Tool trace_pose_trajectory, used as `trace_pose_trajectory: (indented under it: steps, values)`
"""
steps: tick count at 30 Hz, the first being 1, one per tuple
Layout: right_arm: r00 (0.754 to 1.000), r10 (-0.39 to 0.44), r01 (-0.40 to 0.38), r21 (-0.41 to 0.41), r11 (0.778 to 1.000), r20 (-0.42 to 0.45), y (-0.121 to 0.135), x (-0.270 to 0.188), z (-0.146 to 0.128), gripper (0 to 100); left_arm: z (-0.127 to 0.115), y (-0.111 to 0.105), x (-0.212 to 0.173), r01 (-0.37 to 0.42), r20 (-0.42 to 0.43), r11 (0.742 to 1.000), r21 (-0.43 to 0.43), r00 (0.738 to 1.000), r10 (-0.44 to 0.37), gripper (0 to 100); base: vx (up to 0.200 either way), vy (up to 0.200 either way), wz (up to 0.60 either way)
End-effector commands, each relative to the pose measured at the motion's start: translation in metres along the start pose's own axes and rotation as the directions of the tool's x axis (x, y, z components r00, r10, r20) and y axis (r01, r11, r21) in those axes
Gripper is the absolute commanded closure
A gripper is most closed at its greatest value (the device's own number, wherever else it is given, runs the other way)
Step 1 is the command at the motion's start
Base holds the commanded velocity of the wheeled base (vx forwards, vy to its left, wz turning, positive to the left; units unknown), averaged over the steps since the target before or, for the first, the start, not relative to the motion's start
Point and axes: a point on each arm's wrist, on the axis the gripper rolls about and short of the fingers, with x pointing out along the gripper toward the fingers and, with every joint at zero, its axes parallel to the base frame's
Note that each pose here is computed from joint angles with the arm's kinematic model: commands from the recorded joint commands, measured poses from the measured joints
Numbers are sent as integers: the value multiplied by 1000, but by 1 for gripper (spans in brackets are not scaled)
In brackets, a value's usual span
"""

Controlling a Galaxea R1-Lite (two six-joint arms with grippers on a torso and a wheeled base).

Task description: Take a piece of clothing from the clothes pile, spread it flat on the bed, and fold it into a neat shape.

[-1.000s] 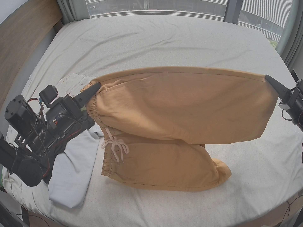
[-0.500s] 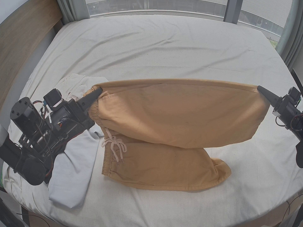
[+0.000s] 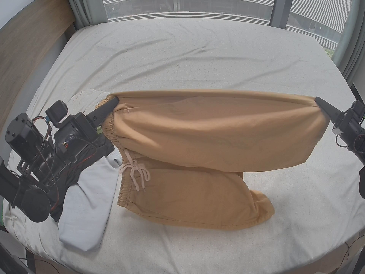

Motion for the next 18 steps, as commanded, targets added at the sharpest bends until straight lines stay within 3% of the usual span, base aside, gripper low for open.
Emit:
trace_pose_trajectory:
  steps: [1, 13, 18]
  values:
    - [1000, 4, -3, -6, 1000, 6, 2, -1, 2, 100, 1, -1, -1, 0, 4, 1000, 2, 1000, 0, 100, 0, 0, 0]
    - [999, 29, -29, 18, 999, -20, 6, 7, -6, 100, -7, 6, 6, -9, -16, 1000, -4, 1000, 9, 100, 0, 0, 0]
    - [999, 35, -35, 18, 999, -24, -6, 21, -5, 100, -14, 20, 21, -21, -20, 1000, -4, 1000, 21, 100, 0, 0, 0]
